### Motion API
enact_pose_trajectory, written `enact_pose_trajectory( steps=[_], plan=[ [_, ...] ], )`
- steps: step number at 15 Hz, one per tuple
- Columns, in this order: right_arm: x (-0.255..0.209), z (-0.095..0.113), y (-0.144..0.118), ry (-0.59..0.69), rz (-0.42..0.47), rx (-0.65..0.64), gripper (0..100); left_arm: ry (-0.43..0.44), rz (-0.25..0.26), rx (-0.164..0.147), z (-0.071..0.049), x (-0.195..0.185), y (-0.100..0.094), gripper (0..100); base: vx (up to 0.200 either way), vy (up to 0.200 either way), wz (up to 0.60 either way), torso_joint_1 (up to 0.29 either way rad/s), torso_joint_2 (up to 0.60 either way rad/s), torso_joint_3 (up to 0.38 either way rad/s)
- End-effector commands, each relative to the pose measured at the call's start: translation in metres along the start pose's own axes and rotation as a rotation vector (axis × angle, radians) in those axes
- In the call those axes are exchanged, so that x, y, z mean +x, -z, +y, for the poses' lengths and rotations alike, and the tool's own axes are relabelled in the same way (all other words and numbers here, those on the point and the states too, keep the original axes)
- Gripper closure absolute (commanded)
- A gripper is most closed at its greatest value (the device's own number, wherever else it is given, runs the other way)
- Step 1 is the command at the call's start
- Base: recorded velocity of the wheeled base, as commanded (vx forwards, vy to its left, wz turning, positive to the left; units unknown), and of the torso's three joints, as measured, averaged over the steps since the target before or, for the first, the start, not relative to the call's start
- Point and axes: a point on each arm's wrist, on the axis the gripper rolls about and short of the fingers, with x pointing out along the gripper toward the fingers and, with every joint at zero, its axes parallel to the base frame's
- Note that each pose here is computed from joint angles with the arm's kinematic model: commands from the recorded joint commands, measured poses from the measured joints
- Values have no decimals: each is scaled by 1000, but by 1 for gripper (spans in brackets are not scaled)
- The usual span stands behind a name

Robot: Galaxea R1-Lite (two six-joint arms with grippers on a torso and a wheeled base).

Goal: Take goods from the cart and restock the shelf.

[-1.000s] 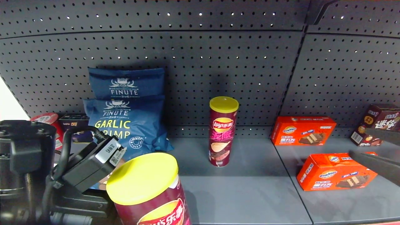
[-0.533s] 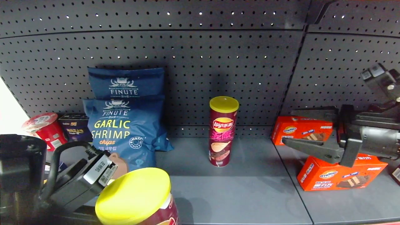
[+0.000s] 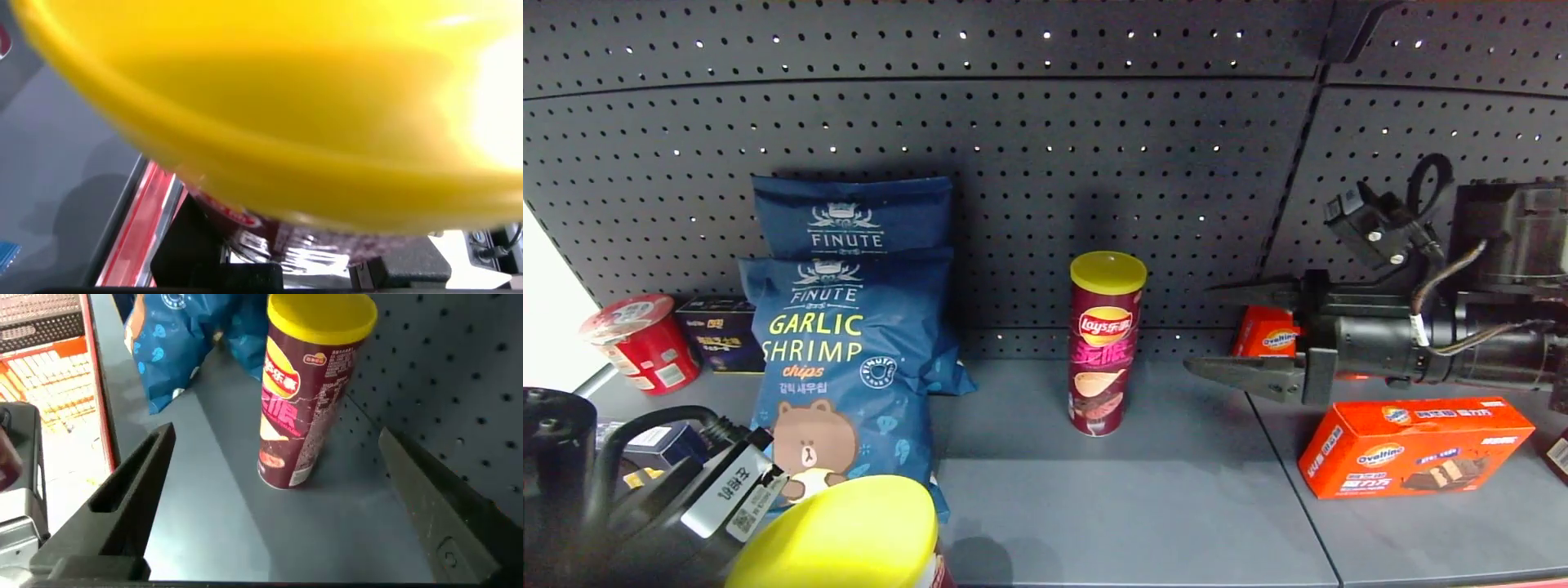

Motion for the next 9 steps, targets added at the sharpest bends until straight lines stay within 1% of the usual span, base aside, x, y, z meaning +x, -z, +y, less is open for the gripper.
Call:
enact_pose_trajectory(
  steps=[1, 4, 6, 9],
  plan=[
    [24, -16, 7, -16, 33, 27, 0, 0, -8, 9, -2, -2, -1, 100, 0, 0, 0, 0, 0, 0],
    [42, -21, 7, -46, 56, 45, 0, -3, -7, 7, -2, -2, 0, 100, 0, 0, 0, 0, 0, 0],
    [51, -17, 14, -73, 79, 59, 0, -3, -7, 7, -2, -2, 0, 100, 0, 0, 0, 0, 0, 0],
    [62, -18, 24, -90, 104, 76, 0, -4, -8, 6, -2, -2, 0, 100, 0, 0, 0, 0, 0, 0]
  ],
)
